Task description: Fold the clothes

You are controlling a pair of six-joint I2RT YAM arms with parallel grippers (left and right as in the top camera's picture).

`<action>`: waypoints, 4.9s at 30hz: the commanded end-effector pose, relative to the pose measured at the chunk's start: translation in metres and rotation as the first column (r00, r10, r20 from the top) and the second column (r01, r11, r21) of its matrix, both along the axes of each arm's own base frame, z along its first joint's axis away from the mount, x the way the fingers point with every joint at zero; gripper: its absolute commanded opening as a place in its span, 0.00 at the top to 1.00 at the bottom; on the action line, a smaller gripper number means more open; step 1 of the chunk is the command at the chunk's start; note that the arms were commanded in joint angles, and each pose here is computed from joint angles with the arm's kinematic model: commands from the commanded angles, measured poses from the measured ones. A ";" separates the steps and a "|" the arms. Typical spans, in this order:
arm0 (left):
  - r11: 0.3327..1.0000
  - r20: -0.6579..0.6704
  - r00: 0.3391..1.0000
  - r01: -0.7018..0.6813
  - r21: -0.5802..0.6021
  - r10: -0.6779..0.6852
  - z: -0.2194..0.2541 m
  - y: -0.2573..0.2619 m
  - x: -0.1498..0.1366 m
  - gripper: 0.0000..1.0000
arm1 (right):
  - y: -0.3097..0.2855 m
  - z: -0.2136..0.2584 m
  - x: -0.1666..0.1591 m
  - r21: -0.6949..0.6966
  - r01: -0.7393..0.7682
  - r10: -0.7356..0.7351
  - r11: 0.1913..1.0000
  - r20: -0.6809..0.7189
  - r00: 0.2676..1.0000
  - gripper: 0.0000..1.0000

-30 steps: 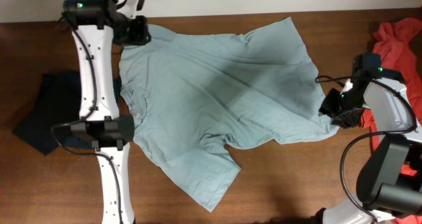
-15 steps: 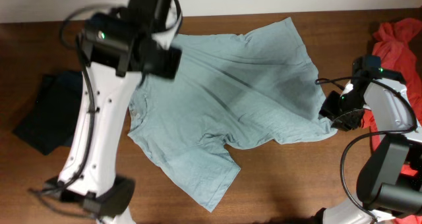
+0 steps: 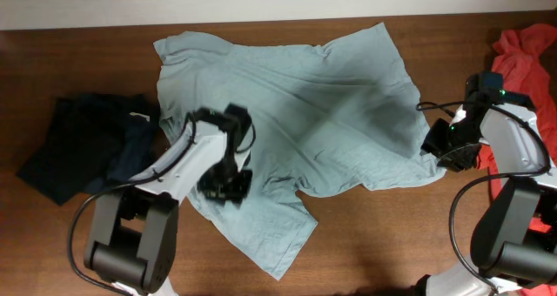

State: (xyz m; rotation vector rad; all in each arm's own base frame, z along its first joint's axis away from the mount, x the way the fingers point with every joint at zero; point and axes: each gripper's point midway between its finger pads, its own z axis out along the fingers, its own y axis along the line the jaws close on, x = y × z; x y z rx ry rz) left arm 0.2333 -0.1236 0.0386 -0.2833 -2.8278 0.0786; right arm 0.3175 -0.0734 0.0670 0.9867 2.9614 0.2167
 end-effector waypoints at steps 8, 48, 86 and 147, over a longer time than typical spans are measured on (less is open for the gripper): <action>0.983 -0.053 0.982 -0.181 0.036 0.183 -0.032 0.009 -0.040 0.70 | -0.003 0.002 -0.002 -0.016 0.007 -0.007 1.000 -0.001 1.000 0.52; 0.960 0.129 0.952 -0.281 0.007 0.278 -0.045 0.023 -0.047 0.44 | -0.002 0.002 -0.005 -0.015 -0.012 0.012 1.000 -0.008 1.000 0.52; 0.802 0.124 0.800 -0.596 0.049 0.587 0.006 0.105 -0.067 1.00 | 0.002 -0.063 -0.020 -0.022 0.088 -0.088 0.996 0.018 0.996 0.47; 0.833 -0.024 0.835 -0.551 -0.047 0.550 0.010 0.056 -0.086 0.59 | -0.038 -0.017 -0.105 -0.280 0.382 -0.409 0.881 -0.044 0.911 0.54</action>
